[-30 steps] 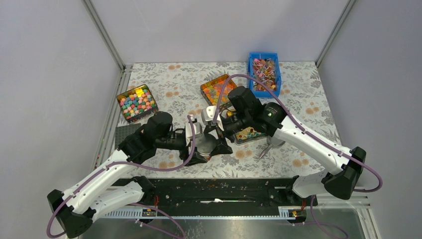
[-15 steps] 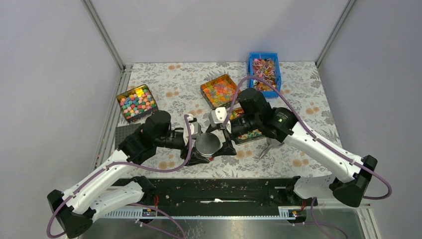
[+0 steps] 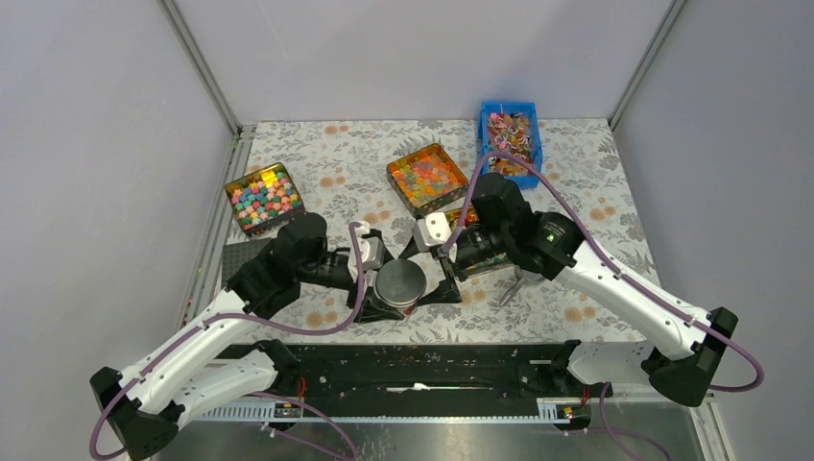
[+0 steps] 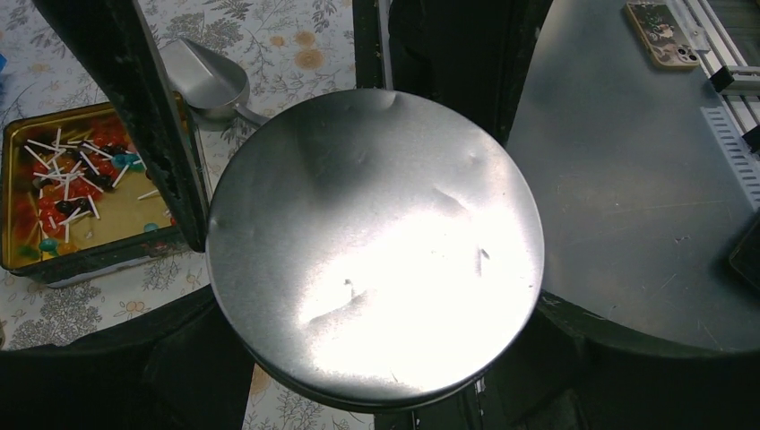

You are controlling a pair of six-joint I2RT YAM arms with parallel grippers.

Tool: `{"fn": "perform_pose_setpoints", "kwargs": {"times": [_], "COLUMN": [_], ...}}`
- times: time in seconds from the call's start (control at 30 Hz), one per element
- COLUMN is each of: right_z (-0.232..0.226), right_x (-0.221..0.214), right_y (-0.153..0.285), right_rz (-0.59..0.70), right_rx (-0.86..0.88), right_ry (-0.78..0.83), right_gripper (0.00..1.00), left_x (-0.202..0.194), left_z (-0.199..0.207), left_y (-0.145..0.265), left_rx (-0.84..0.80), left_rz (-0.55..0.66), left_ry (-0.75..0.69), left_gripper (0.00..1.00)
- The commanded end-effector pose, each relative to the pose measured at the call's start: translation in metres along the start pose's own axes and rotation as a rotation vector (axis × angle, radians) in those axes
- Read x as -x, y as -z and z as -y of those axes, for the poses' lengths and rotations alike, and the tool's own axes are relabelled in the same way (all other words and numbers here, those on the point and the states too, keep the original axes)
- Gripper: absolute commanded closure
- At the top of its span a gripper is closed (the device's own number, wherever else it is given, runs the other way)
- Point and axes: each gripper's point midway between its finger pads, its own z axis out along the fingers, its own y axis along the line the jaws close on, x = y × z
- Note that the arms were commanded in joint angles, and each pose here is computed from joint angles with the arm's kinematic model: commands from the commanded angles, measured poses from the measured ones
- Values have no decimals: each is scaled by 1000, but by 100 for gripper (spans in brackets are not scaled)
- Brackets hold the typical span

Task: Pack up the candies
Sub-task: Screw the bottle lid onto the packing bottle.

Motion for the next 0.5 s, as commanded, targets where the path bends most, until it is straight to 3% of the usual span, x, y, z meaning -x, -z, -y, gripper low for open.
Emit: {"fn": "perform_pose_setpoints", "kwargs": {"times": [0.0,0.2,0.47], "right_z": [-9,-6,4], "right_x": [-29,-19,-2], "right_y": [-6,3,18], "right_rz": [-77,-74,-71], "right_rx": [26,-26,-125], "right_ry": [-48,-38,-48], "right_gripper": [33,3,1], "left_x": [94,75,53], "left_z": [11,-4,-10], "left_y": [14,14,17], "left_rx": [-9,60,83], "left_rz": [230,144,48], "left_ry": [-284,-276,-275], "left_gripper": [44,44,45]}}
